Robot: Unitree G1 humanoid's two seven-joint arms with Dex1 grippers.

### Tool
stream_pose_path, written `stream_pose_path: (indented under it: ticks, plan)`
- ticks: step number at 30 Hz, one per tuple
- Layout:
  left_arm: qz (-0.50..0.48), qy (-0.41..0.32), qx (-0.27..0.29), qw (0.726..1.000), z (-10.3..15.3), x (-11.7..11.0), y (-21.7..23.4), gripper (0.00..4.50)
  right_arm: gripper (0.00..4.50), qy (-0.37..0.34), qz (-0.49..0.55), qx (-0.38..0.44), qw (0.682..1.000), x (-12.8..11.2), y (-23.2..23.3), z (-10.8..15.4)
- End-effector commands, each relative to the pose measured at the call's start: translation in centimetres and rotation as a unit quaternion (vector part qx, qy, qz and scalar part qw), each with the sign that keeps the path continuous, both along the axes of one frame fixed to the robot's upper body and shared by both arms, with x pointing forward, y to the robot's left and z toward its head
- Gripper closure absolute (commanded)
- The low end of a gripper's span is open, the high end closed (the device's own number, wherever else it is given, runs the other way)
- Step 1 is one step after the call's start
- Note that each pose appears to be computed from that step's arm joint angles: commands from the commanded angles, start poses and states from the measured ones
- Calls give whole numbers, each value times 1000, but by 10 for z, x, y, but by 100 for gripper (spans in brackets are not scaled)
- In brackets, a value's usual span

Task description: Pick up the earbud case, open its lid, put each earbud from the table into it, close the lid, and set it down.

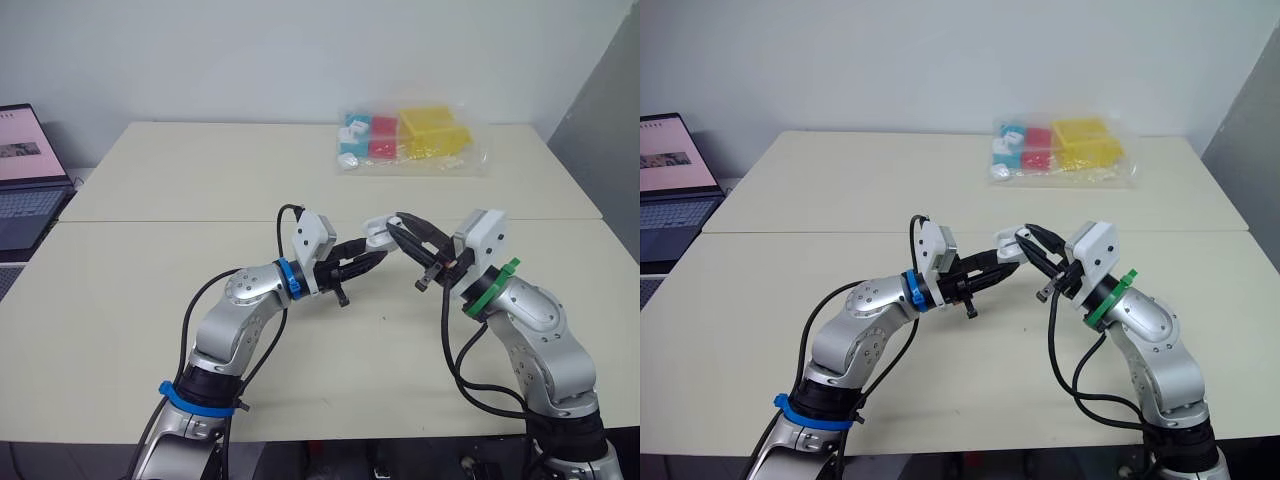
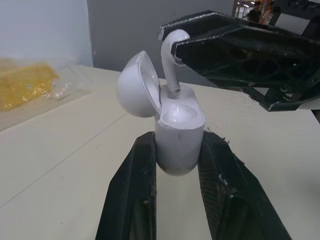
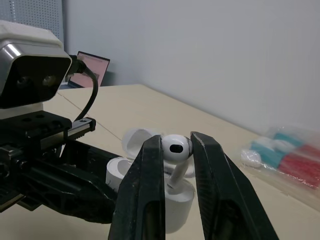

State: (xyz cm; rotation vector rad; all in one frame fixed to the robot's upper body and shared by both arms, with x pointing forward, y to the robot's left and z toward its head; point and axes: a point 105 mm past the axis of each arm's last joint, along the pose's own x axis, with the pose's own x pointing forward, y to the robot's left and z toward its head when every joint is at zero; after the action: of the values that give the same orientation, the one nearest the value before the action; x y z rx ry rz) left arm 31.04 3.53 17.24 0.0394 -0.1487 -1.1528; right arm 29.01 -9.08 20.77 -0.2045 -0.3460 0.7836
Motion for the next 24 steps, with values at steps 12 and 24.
stream_pose_path:
  ticks: [12,24]
  plan:
    - [-12,-29,-11,999,15,-7,0,372,408,-12,1,-16,1000,0,1,-4]
    - [-11,-30,-12,999,14,-7,0,372,305,-1,9,-21,1000,-4,-2,-8]
